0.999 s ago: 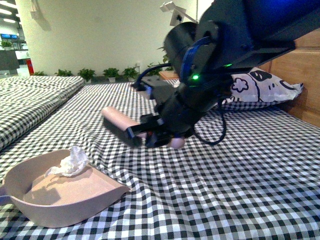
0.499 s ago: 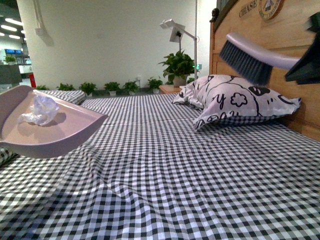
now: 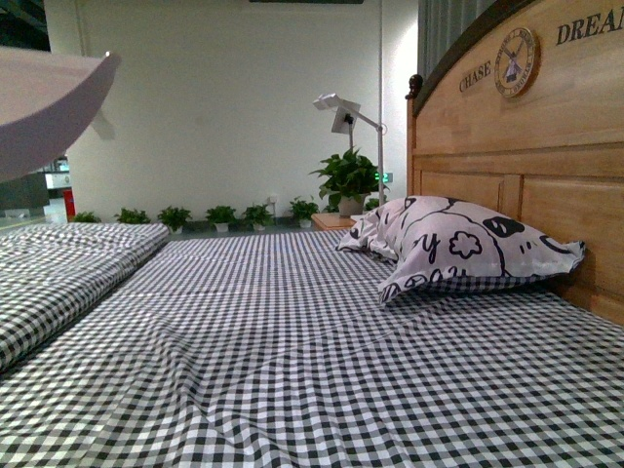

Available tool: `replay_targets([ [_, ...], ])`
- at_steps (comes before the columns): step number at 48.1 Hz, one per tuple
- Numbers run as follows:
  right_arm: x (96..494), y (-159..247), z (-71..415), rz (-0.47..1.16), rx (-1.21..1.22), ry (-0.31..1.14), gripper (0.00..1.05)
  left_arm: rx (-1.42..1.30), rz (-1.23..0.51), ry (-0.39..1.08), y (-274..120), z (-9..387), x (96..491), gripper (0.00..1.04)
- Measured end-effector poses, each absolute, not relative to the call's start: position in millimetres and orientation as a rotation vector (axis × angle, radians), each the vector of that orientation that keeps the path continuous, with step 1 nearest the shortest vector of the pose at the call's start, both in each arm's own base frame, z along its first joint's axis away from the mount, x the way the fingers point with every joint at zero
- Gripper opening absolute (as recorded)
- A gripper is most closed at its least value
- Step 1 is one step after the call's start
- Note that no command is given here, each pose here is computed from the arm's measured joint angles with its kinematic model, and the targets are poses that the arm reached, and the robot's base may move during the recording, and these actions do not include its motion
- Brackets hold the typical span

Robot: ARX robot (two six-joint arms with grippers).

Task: Clean up trash

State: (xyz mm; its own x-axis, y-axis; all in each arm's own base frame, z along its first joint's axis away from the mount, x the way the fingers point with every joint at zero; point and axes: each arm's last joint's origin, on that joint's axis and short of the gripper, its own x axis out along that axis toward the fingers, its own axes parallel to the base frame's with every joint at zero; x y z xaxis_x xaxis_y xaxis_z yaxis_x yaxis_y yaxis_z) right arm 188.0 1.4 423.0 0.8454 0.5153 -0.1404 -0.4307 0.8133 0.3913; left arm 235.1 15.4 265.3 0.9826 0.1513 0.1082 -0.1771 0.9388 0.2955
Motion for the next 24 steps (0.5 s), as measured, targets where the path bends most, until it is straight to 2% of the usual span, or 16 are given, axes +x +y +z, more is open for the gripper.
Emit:
replay_targets([
  [24,122,24,441,0.546,0.415,0.159,0.20,0.183,0.228,-0.223,-19,282,153,0.26],
])
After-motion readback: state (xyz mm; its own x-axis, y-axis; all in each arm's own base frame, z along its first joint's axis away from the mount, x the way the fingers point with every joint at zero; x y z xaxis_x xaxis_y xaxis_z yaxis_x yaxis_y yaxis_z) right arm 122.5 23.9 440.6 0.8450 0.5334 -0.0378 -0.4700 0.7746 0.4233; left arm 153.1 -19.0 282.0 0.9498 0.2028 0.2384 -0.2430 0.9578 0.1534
